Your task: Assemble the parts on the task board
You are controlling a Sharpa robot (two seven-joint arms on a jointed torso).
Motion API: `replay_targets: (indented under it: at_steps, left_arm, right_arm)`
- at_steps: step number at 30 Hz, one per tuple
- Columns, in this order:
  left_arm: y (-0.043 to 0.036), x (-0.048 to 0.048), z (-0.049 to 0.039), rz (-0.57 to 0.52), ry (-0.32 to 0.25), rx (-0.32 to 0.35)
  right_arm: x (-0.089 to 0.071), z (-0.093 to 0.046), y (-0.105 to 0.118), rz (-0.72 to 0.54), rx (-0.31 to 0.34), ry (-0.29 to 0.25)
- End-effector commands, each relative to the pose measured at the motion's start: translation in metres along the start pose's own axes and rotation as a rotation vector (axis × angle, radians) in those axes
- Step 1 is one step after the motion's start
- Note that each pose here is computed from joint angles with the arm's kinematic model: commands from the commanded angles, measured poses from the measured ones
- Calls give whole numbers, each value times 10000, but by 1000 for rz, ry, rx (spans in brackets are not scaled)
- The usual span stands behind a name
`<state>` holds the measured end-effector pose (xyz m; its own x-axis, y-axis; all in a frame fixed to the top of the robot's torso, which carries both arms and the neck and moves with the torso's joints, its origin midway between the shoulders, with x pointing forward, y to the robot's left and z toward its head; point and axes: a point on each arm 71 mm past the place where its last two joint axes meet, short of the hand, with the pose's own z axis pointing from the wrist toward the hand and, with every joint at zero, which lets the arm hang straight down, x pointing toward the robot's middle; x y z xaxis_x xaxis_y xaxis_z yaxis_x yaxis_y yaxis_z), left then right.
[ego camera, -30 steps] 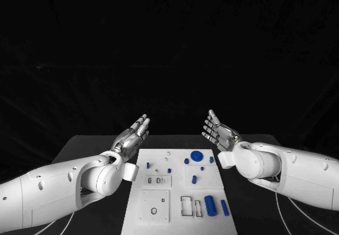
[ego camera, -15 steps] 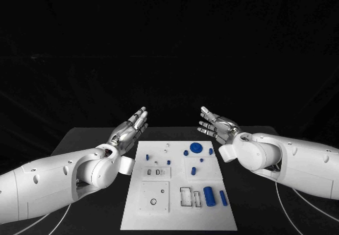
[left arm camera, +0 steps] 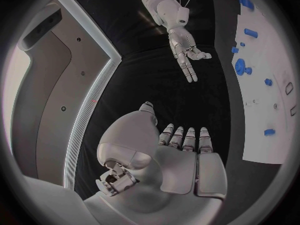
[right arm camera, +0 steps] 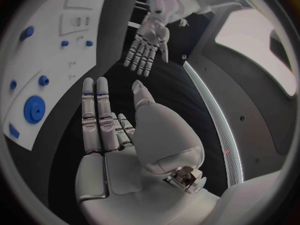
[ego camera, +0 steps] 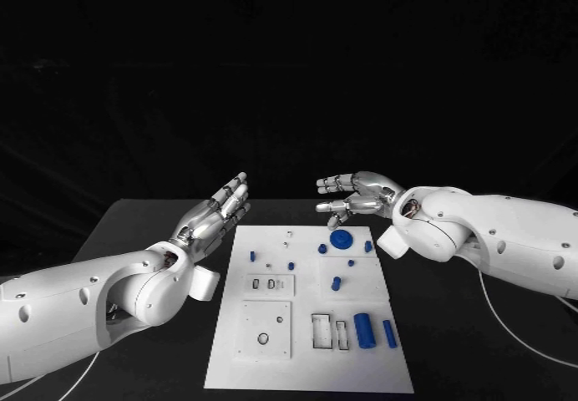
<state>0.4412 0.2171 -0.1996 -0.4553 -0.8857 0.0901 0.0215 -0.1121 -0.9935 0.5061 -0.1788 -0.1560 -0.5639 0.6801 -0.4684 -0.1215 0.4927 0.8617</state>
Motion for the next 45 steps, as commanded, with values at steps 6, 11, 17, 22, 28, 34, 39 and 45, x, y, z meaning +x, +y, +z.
replay_targets:
  at_steps: [6,11,17,22,28,34,39,45]
  left_arm:
    - [-184,23,-124,7,24,47]
    - [-244,31,-172,5,26,51]
    - [-262,11,-197,-6,20,45]
    - [-262,-10,-212,-20,14,35]
    - [-259,-17,-218,-36,13,28]
    - [-257,-19,-217,-41,16,26]
    - [-251,-23,-207,-42,18,26]
    - [-241,-26,-185,-50,16,27]
  right_arm:
    - [5,11,223,-935,61,32]
    - [40,-41,342,-1126,15,5]
    - [86,-88,414,-1232,-23,-16]
    - [109,-134,450,-1278,-54,-41]
    - [104,-168,432,-1298,-84,-83]
    - [119,-175,344,-1289,-91,-92]
    - [136,-153,255,-1277,-88,-89]
    - [159,-126,153,-1252,-94,-85]
